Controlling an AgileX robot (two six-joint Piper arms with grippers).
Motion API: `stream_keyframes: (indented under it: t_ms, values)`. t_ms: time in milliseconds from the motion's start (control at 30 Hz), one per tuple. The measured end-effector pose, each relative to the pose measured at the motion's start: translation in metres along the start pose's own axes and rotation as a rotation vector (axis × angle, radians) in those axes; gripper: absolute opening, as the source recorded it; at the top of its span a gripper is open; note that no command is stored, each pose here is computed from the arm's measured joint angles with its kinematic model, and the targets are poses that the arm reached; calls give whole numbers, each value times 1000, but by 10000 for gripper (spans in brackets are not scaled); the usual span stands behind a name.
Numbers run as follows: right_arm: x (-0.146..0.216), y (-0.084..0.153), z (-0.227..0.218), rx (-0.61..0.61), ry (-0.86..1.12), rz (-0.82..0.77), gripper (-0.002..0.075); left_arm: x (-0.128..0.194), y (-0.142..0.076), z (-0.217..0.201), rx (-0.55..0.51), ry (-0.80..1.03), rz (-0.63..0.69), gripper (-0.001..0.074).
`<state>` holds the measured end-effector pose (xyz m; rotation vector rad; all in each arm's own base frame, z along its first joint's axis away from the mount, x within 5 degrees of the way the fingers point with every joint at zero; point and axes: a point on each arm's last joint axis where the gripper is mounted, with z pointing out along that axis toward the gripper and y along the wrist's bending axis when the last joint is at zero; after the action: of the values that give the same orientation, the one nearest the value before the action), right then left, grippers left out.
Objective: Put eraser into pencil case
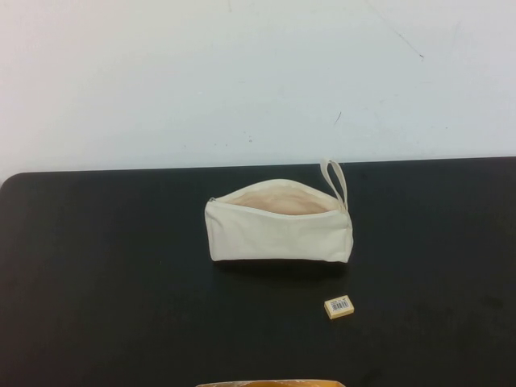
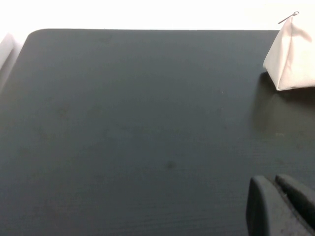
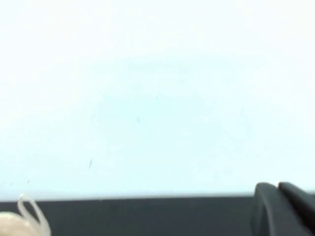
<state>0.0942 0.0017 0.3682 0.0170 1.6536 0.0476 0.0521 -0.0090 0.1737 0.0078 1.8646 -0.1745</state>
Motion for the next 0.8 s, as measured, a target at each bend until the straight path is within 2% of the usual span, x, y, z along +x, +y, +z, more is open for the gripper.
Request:
stream_keyframes:
  t_ms: [100, 200, 500, 567, 700, 800]
  values:
    - [6, -1, 16, -6, 73, 25, -1, 0, 0, 0, 0, 0, 0, -1]
    - [16, -1, 32, -29, 204, -46, -1, 0, 0, 0, 1, 0, -2, -1]
    - [39, 4, 87, -215, 651, -215, 0, 0, 0, 0, 1, 0, -2, -1]
    - [46, 13, 102, -306, 724, -276, 4, 0, 0, 0, 1, 0, -2, -1]
    - [62, 49, 129, -508, 811, -422, 15, 0, 0, 0, 1, 0, -2, -1]
    - [76, 74, 143, -602, 863, -528, 57, 0, 0, 0, 1, 0, -2, -1]
